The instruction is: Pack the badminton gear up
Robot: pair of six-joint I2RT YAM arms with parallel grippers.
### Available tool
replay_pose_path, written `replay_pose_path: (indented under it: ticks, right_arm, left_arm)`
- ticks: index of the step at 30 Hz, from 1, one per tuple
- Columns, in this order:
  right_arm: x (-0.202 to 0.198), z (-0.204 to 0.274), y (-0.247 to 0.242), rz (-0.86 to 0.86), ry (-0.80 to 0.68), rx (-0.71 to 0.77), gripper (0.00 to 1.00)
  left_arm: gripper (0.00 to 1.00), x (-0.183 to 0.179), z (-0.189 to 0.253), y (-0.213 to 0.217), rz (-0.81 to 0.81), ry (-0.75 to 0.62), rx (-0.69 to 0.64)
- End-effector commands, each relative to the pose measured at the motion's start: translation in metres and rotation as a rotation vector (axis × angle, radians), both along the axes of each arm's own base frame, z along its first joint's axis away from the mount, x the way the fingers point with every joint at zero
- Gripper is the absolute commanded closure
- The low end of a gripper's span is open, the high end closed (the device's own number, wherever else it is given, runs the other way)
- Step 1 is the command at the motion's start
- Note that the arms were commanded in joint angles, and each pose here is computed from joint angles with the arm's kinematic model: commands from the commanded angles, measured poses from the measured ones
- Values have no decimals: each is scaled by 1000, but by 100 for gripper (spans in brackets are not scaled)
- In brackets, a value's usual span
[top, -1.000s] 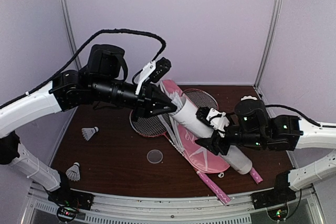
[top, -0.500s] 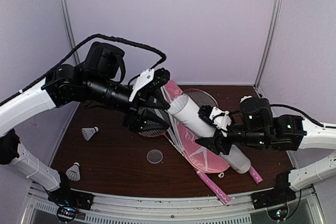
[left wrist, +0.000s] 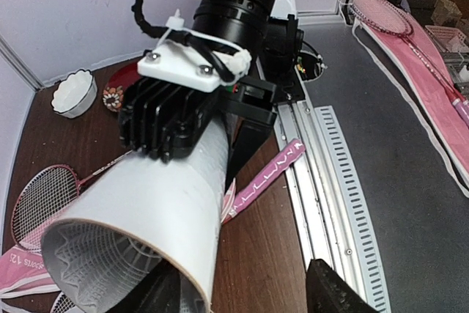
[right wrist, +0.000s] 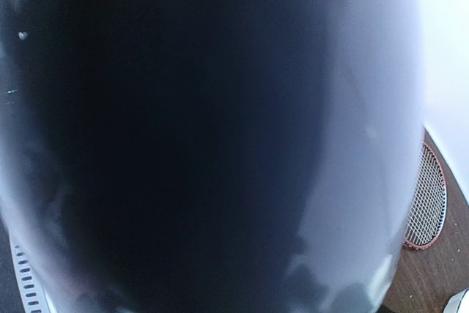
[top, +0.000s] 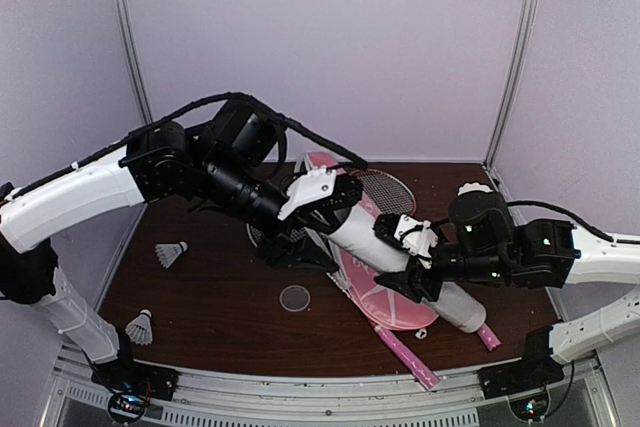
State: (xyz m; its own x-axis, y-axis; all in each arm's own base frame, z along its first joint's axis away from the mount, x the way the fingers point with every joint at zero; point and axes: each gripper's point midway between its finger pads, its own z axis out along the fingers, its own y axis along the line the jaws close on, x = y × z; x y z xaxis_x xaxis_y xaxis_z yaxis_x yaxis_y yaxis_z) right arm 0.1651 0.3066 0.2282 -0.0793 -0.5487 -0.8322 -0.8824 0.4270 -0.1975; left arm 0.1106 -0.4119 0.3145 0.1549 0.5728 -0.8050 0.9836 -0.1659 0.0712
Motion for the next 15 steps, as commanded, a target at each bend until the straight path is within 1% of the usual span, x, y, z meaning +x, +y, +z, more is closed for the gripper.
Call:
replay_pose_path:
  ticks: [1, 5, 10, 15]
  right_arm:
    - [6, 42, 8, -19, -61, 139, 61]
    - [5, 45, 9, -12, -62, 147, 62]
    - [5, 44, 7, -14, -65, 152, 62]
    - [6, 32, 4, -28, -59, 128, 62]
  left_arm:
    - [39, -11, -8, -5, -67, 0, 34]
    - [38, -9, -11, -19, -86, 4, 21]
    - [33, -8, 1, -33, -96, 17, -53]
    - [26, -1, 29, -16, -39, -20, -104]
